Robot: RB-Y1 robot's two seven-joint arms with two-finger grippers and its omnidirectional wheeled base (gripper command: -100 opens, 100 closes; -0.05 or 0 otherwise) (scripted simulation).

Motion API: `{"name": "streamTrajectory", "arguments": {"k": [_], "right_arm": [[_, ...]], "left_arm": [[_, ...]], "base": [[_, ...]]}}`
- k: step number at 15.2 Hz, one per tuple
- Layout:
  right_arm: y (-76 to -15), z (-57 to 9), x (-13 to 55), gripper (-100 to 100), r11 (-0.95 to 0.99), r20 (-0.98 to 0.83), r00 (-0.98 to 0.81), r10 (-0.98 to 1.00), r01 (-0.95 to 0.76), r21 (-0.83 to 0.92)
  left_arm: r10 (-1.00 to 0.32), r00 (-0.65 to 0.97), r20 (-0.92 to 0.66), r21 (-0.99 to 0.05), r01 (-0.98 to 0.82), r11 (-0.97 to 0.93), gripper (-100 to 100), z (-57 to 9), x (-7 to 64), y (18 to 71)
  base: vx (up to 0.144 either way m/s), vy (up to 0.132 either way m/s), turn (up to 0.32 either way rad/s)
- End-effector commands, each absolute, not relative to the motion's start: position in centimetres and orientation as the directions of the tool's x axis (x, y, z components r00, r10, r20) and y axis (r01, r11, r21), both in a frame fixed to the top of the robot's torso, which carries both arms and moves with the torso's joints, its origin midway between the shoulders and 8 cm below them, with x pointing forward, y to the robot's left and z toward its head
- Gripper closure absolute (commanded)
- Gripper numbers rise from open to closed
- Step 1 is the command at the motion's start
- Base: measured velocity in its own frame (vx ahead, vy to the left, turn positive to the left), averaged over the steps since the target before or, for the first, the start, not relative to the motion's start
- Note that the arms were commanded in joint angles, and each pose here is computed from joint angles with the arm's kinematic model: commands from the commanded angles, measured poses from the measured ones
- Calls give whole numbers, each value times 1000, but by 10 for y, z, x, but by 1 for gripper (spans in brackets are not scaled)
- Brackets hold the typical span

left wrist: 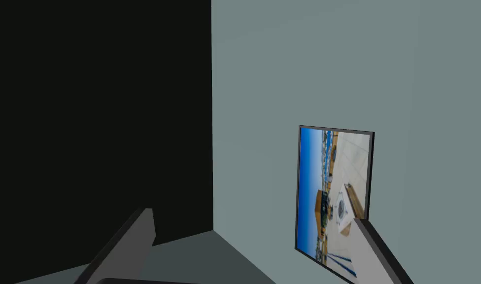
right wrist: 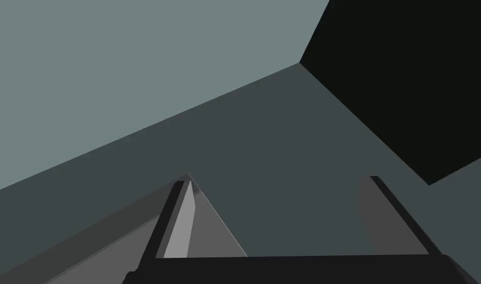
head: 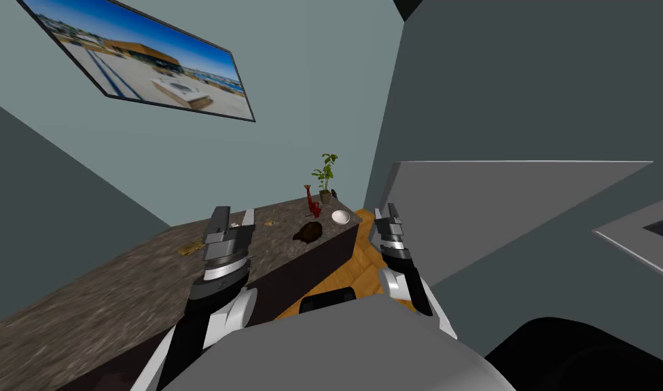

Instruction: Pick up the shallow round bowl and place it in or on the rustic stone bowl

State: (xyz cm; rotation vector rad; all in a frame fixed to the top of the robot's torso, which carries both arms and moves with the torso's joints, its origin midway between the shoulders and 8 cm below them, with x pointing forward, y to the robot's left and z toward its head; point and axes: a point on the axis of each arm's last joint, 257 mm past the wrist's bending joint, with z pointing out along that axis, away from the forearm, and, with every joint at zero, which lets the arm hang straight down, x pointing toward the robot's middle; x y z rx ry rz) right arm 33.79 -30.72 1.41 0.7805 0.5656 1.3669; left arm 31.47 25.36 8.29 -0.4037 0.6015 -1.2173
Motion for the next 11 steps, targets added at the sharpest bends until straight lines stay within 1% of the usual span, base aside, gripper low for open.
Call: {"name": "streamTrajectory", "arguments": {"k": [1, 2, 11], "right_arm": [[-303, 12, 341, -100, 47, 38, 122, 992, -626, 778], [-303, 12, 341, -100, 47, 38, 122, 992, -626, 778], [-285, -15, 355, -100, 195, -202, 49, 978, -547, 814]], "left_arm": [[-952, 222, -212, -590, 747, 306, 0, 83, 315, 254], [-952, 222, -212, -590, 747, 306, 0, 83, 315, 254], [-952, 222, -212, -590, 747, 306, 0, 83, 315, 254]], "base": [[-6, 4, 31], [-10, 4, 37], [-21, 9, 72]]}}
